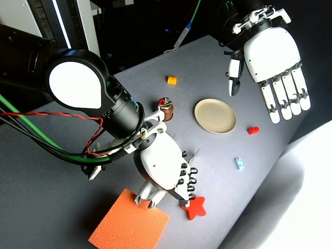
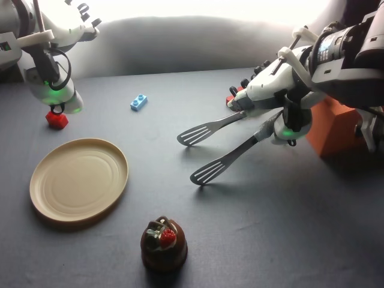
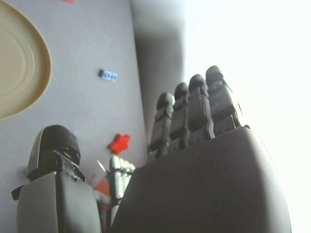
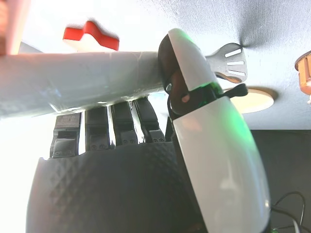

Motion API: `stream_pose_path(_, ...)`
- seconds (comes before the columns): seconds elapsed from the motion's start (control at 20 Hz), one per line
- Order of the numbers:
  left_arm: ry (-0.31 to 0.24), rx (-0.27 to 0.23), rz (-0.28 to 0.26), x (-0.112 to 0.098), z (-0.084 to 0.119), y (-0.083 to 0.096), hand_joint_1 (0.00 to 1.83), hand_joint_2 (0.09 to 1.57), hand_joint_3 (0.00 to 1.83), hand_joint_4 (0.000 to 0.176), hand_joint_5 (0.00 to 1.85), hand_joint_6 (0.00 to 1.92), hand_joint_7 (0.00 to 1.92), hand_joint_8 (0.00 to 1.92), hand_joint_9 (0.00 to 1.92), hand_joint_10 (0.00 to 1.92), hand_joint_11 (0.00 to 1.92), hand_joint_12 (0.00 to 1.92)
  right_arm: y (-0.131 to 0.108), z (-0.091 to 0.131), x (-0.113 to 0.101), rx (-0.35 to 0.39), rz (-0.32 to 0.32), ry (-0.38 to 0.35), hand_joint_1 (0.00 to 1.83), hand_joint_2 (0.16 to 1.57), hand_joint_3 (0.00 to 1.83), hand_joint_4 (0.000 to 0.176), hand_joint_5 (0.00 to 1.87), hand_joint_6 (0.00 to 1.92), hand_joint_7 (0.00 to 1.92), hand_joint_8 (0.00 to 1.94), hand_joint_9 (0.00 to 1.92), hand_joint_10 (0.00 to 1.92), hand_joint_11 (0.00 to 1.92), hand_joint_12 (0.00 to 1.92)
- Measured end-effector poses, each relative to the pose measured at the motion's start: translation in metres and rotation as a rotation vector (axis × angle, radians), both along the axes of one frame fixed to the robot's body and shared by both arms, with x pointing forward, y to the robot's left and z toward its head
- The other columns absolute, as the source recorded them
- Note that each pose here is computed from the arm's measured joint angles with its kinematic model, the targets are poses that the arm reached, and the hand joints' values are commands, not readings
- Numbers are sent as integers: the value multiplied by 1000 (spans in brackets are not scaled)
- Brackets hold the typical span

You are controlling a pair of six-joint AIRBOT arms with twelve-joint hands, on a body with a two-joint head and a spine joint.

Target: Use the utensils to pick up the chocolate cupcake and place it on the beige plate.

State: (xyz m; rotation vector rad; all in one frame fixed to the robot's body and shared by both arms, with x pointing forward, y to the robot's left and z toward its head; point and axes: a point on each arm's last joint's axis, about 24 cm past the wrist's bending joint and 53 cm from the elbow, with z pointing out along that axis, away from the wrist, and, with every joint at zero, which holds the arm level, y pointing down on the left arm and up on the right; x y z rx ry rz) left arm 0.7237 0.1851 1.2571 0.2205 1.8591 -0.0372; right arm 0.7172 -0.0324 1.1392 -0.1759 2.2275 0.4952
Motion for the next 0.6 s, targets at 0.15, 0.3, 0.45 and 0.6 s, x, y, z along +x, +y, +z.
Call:
stream_pose_path(0.15,0,0,0,0,0,0,477,1040,0,0,120,3,96,0,68,1,0,150,-1,1,1,2,-2,-1,1037,1283,3,0,185,7,244,7,251,18,0,685)
stream_pose_path(0.3,0,0,0,0,0,0,472,1052,2,0,104,1,86,2,60,2,0,162,-2,1,1,7,-1,-3,888,1376,41,0,185,4,250,6,256,15,0,707)
stream_pose_path(0.45,1,0,1,0,0,0,457,1057,3,0,108,2,87,2,63,3,0,164,-3,1,2,5,11,-16,948,1358,19,0,213,10,282,10,293,23,0,841)
stream_pose_path(0.6,1,1,2,0,0,1,476,1051,1,0,115,3,88,3,61,2,0,134,-2,1,2,9,16,-21,1024,1316,0,0,271,21,334,17,339,32,0,923)
